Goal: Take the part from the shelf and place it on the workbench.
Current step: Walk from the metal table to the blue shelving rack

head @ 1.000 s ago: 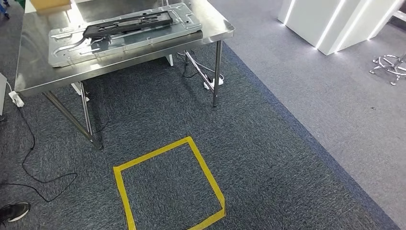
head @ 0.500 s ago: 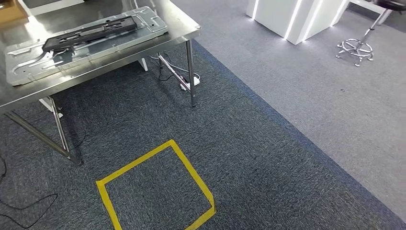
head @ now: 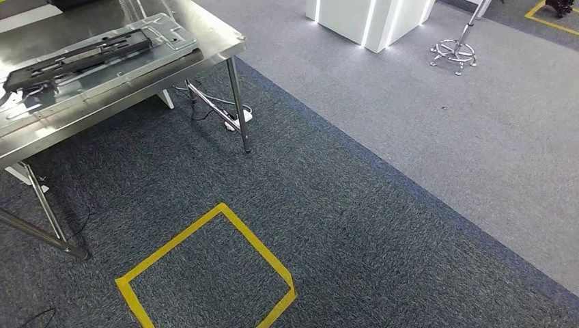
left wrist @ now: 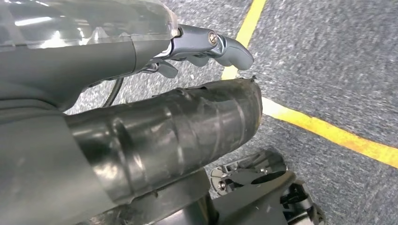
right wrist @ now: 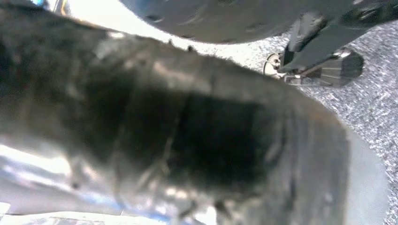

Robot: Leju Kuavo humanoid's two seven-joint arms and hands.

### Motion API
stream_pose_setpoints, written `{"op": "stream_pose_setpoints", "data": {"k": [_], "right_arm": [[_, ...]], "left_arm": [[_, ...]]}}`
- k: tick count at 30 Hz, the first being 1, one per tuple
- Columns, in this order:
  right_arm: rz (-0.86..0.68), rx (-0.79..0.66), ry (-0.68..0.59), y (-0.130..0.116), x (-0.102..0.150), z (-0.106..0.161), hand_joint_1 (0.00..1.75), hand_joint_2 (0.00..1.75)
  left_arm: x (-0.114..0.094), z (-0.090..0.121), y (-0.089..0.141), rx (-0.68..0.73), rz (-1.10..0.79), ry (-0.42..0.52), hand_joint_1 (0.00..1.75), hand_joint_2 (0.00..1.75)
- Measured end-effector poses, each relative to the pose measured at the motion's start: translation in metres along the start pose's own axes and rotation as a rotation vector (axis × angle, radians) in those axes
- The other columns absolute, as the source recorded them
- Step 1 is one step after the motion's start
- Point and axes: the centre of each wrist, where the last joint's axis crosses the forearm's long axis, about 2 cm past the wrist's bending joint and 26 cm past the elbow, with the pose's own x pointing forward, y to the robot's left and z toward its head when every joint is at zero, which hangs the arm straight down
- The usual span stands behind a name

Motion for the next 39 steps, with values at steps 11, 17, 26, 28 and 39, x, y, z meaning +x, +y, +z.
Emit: {"op": "stream_pose_setpoints", "data": {"k": [11, 17, 26, 28, 39], "right_arm": [[0.005, 0.001, -0.003, 0.0002, 0.0009, -0.0002, 0.0, 0.0], [0.004, -0.003, -0.009, 0.0009, 0.0023, -0.0002, 0.0, 0.0], [0.003, -0.009, -0.003, 0.0003, -0.0002, 0.0003, 0.0, 0.0], [0.004, -0.01, -0.001, 0.0001, -0.0011, 0.0004, 0.0, 0.0], [0.021, 0.001, -0.001, 0.0014, 0.0002, 0.0005, 0.0, 0.0]], "left_arm": [[-0.001, 0.0003, -0.0001, 0.0, -0.002, 0.001, 0.0, 0.0], [-0.0007, -0.0001, 0.0007, 0.003, 0.001, 0.002, 0.0, 0.0], [-0.0019, 0.0005, -0.0001, 0.003, 0.006, 0.009, 0.0, 0.0], [-0.0011, 0.0003, 0.0001, 0.004, 0.007, 0.008, 0.0, 0.0], [-0.0013, 0.0003, 0.0002, 0.008, 0.011, 0.011, 0.0, 0.0]]}}
